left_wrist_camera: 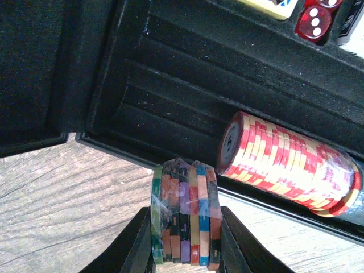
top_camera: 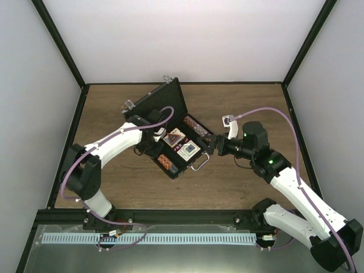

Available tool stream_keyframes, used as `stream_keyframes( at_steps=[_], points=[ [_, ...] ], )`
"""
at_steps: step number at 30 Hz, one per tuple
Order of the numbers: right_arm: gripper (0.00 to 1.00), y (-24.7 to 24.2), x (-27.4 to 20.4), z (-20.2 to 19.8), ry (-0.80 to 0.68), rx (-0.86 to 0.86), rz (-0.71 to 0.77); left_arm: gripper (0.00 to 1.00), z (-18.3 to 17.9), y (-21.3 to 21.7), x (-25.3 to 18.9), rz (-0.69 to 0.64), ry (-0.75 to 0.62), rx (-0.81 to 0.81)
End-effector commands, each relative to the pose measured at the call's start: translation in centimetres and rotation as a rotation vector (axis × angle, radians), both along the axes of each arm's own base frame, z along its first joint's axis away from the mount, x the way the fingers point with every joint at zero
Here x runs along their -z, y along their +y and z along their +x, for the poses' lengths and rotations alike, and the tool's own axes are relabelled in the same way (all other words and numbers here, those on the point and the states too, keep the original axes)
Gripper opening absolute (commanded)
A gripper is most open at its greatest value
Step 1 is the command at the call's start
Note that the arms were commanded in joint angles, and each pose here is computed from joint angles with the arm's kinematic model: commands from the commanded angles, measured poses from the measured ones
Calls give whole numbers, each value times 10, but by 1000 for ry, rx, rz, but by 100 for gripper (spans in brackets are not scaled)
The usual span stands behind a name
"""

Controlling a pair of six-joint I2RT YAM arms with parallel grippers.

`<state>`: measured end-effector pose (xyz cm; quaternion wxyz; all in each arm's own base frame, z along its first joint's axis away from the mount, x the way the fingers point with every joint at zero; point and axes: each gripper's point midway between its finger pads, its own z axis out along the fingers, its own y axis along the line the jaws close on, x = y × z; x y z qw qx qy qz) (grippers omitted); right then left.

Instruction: Pack up texas hold em set

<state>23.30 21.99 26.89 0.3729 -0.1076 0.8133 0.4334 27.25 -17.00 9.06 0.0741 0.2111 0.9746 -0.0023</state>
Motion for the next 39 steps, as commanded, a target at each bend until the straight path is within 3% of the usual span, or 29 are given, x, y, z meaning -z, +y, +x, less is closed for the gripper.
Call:
stream_keyframes(
  at_steps=[1, 12, 39],
  points=[
    [100, 2, -8, -3, -24, -25, 43, 14, 5, -4, 4, 24, 18, 41],
    [100, 3, -5, -9, 1, -37, 77, 15, 20, -13, 11, 42, 30, 75],
    [100, 8, 6, -7, 32, -56, 72, 22, -11, -19, 29, 17, 135, 105]
  ],
)
